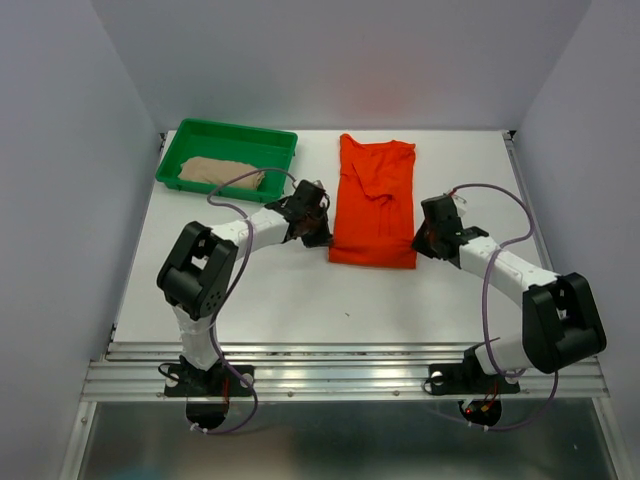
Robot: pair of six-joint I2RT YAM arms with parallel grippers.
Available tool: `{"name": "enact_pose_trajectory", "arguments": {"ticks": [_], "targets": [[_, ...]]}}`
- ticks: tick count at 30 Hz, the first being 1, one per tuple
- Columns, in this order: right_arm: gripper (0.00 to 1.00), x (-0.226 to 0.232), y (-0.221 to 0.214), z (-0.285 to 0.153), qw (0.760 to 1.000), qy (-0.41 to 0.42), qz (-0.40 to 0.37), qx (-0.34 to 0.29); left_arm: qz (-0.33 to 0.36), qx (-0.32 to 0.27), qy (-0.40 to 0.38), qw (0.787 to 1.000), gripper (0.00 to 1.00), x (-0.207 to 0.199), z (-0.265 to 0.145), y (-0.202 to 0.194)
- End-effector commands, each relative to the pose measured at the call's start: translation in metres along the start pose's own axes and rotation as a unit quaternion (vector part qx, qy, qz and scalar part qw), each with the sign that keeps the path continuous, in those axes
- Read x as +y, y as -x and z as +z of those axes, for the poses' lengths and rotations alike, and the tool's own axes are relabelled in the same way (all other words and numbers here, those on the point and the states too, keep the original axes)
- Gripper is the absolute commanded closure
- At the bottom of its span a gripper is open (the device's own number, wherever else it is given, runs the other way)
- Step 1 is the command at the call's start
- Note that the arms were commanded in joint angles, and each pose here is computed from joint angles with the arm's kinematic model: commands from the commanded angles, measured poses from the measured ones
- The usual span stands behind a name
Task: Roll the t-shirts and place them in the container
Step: Roll the T-shirt to the center of the board.
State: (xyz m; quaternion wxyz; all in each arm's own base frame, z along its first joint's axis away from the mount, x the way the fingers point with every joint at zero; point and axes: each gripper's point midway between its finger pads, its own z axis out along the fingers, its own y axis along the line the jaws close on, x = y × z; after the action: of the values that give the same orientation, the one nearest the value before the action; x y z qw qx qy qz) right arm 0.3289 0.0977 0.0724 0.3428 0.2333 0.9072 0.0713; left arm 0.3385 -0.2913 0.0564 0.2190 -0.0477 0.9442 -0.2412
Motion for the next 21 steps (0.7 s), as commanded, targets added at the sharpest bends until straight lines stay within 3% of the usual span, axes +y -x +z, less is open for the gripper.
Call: {"name": "enact_pose_trajectory", "arguments": {"ticks": [1,15,17,19,21], "targets": [[0.99,0.011,0.031,0.003,0.999,0.010,0.004,-0.039,0.017,-0.028,0.002,0.999,1.00,-0.006,-0.002,0.024],[0.99,0.009,0.030,0.023,1.000,-0.003,-0.001,-0.025,0.023,-0.041,0.011,0.999,1.00,-0.007,0.006,0.037],[0.95,0.010,0.029,0.026,1.000,-0.003,-0.002,-0.021,0.024,-0.047,0.012,0.999,1.00,-0.006,0.009,0.040],[0.83,0.012,0.028,0.028,1.000,-0.001,-0.004,-0.017,0.030,-0.045,0.015,0.998,0.99,-0.007,0.013,0.041],[0.73,0.016,0.031,0.026,1.000,0.007,-0.003,-0.018,0.033,-0.049,0.017,0.998,0.84,-0.007,0.012,0.044]]}}
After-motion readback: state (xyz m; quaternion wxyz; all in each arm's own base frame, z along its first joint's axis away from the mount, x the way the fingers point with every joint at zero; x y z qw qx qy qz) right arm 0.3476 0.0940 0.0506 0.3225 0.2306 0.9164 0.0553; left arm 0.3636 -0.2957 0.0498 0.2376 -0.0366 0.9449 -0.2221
